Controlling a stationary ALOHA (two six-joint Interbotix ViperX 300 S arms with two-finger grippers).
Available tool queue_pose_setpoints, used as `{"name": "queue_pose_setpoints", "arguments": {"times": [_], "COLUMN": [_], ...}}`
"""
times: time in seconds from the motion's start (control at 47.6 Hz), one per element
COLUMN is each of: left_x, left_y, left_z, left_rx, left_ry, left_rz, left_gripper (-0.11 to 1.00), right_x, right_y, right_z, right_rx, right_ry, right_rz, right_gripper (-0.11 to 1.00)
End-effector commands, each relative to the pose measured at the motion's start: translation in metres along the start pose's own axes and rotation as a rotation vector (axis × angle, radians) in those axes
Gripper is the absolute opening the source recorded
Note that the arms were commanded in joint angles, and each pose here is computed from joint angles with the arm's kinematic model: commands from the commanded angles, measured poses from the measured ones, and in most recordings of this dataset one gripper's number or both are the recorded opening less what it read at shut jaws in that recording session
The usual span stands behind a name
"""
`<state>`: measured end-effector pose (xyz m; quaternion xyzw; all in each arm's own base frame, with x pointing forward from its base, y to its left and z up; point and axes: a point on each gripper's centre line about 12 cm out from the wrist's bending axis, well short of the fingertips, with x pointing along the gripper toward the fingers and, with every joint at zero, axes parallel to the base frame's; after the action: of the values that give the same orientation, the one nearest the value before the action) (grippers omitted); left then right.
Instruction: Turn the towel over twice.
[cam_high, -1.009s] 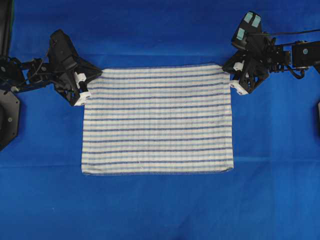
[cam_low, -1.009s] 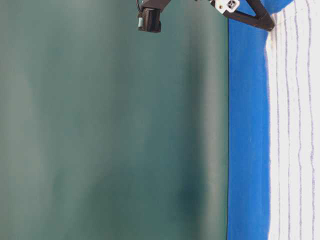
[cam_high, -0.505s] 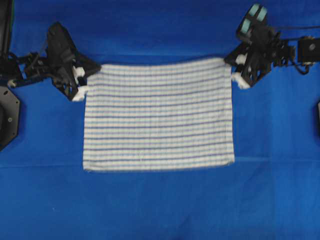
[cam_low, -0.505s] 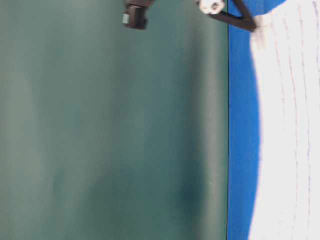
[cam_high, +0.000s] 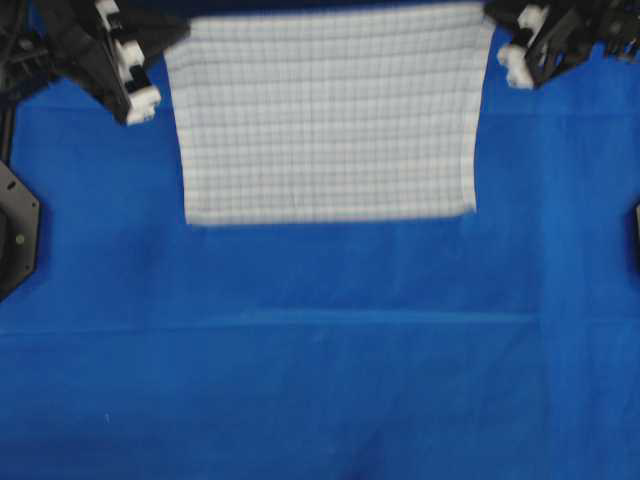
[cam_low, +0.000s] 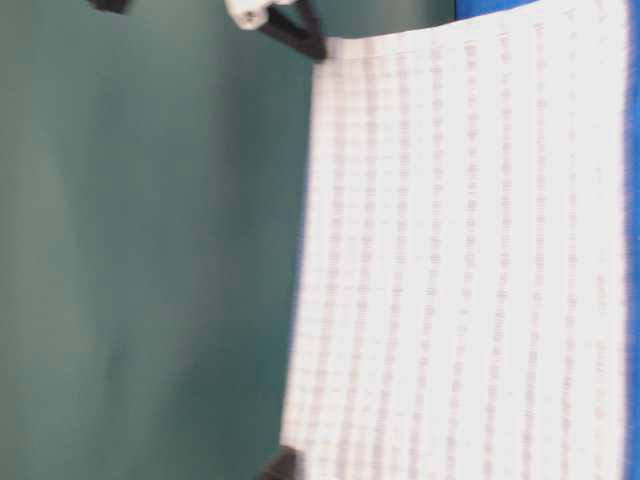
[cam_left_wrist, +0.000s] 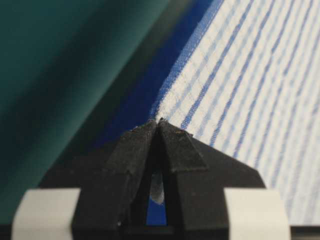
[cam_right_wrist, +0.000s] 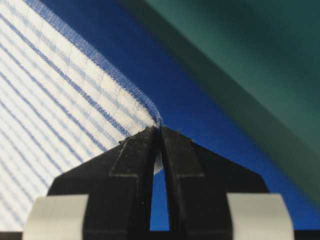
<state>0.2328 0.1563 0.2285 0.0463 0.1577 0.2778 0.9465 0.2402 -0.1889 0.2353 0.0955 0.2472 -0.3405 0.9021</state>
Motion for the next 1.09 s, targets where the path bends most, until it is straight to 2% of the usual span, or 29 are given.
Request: {"name": "queue_pose_setpoints", "arguments": {"times": [0.0,0.231,0.421,0.652,0.778,0.883,0.967,1.072], "left_x": [-0.007,-0.029,-0.04,-0.037,-0.033,-0.027,-0.023,-0.018], "left_y": [0.009,0.015,0.014,0.013,0.011,0.004,-0.005,-0.03], "left_z": [0.035,0.072,0.077,0.075,0.067,0.048,0.03,-0.003], "left_rx": [0.007,0.012,0.013,0.014,0.015,0.015,0.003,-0.007], "left_ry": [-0.086,-0.132,-0.162,-0.148,-0.118,-0.057,-0.007,0.085], "left_rz": [0.025,0.029,0.025,0.021,0.012,-0.01,-0.04,-0.124], "left_gripper": [0.01,0.01,0.01,0.01,0.01,0.01,0.01,0.01], "right_x": [-0.021,-0.056,-0.073,-0.074,-0.073,-0.071,-0.067,-0.062], "right_y": [-0.005,-0.006,-0.003,0.002,0.005,0.015,0.03,0.048], "right_z": [0.033,0.064,0.072,0.069,0.062,0.045,0.021,-0.01], "right_rx": [-0.005,-0.004,-0.017,-0.024,-0.018,-0.024,-0.023,0.005], "right_ry": [-0.094,-0.21,-0.25,-0.226,-0.178,-0.096,-0.006,0.089], "right_rz": [-0.029,-0.042,-0.037,-0.036,-0.044,-0.036,-0.001,0.061], "right_gripper": [0.06,0.06,0.06,0.06,0.06,0.06,0.06,0.06]}}
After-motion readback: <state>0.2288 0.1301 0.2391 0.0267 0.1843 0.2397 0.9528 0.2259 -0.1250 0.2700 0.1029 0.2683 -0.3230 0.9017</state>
